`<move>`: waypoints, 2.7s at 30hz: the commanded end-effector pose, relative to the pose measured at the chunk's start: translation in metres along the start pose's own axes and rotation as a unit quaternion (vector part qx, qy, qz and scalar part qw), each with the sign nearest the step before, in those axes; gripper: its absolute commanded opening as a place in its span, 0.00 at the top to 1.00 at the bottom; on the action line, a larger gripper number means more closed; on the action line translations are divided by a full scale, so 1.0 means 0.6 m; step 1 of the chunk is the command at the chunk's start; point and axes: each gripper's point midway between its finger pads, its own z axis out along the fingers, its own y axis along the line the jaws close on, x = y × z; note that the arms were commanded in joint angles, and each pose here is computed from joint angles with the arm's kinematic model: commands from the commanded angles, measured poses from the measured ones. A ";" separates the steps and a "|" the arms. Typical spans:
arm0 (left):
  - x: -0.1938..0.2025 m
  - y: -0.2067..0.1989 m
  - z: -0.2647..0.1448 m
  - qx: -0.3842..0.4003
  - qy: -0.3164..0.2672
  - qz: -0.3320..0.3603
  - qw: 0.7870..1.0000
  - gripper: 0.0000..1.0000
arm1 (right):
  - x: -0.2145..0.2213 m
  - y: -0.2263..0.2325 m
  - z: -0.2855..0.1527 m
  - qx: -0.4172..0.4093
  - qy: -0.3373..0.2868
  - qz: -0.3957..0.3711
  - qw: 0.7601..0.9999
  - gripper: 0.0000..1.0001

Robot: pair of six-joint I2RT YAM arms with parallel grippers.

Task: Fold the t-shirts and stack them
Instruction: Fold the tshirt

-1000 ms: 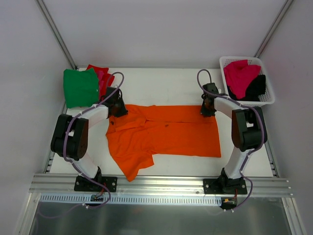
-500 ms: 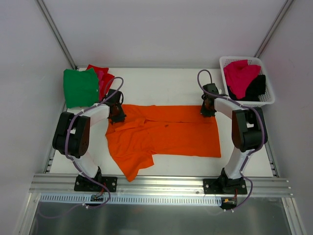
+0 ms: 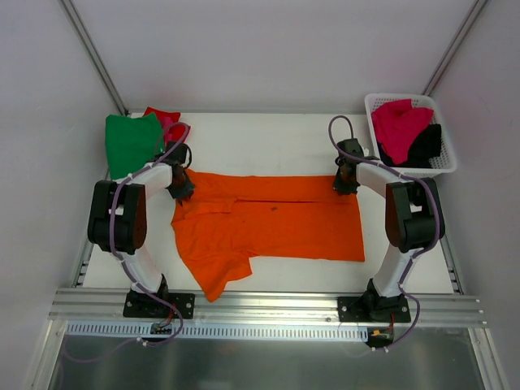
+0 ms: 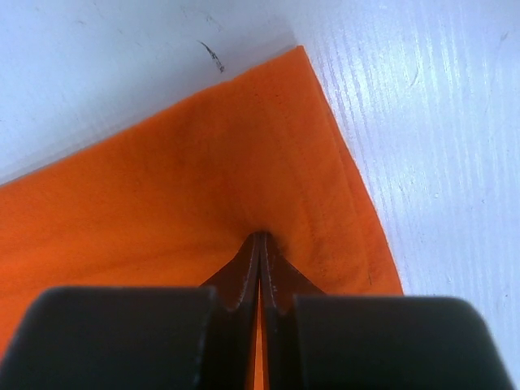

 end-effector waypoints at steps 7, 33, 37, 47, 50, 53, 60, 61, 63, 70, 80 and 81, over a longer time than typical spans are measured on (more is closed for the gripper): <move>-0.020 0.027 0.011 -0.039 0.021 0.017 0.999 0.89 | 0.020 -0.050 -0.007 0.044 0.021 0.016 0.999 1.00; 0.001 -0.150 -0.260 0.178 -0.123 0.122 0.969 0.44 | -0.084 0.076 -0.201 -0.178 -0.146 -0.039 0.972 0.43; 0.082 -0.136 -0.275 0.200 -0.102 0.148 0.963 0.14 | -0.034 0.057 -0.249 -0.178 -0.144 -0.043 0.972 0.16; 0.287 0.004 -0.289 0.222 0.014 0.133 0.966 0.01 | 0.106 -0.050 -0.293 -0.155 -0.138 -0.006 0.978 0.01; 0.324 0.044 -0.311 0.209 0.048 0.133 0.968 0.01 | 0.126 -0.077 -0.309 -0.143 -0.140 0.001 0.980 0.01; 0.365 0.083 -0.335 0.191 0.094 0.156 0.965 0.03 | 0.143 -0.085 -0.313 -0.148 -0.132 -0.002 0.980 0.01; 0.443 0.161 -0.345 0.120 0.194 0.206 0.952 0.05 | 0.179 -0.089 -0.288 -0.145 -0.098 -0.015 0.984 0.00; 0.454 0.173 -0.336 0.103 0.205 0.217 0.949 0.05 | 0.181 -0.089 -0.286 -0.145 -0.097 -0.016 0.984 0.01; 0.472 0.181 -0.327 0.079 0.217 0.246 0.941 0.05 | 0.187 -0.092 -0.280 -0.144 -0.097 -0.021 0.984 0.01; 0.481 0.157 -0.301 0.010 0.170 0.355 0.919 0.01 | 0.185 -0.093 -0.279 -0.147 -0.107 -0.031 0.983 0.00; 0.509 0.095 -0.249 0.036 0.162 0.457 0.874 0.01 | 0.187 -0.094 -0.283 -0.152 -0.111 -0.029 0.982 0.04; 0.509 0.091 -0.249 0.038 0.161 0.464 0.870 0.01 | 0.188 -0.094 -0.282 -0.152 -0.110 -0.029 0.982 0.05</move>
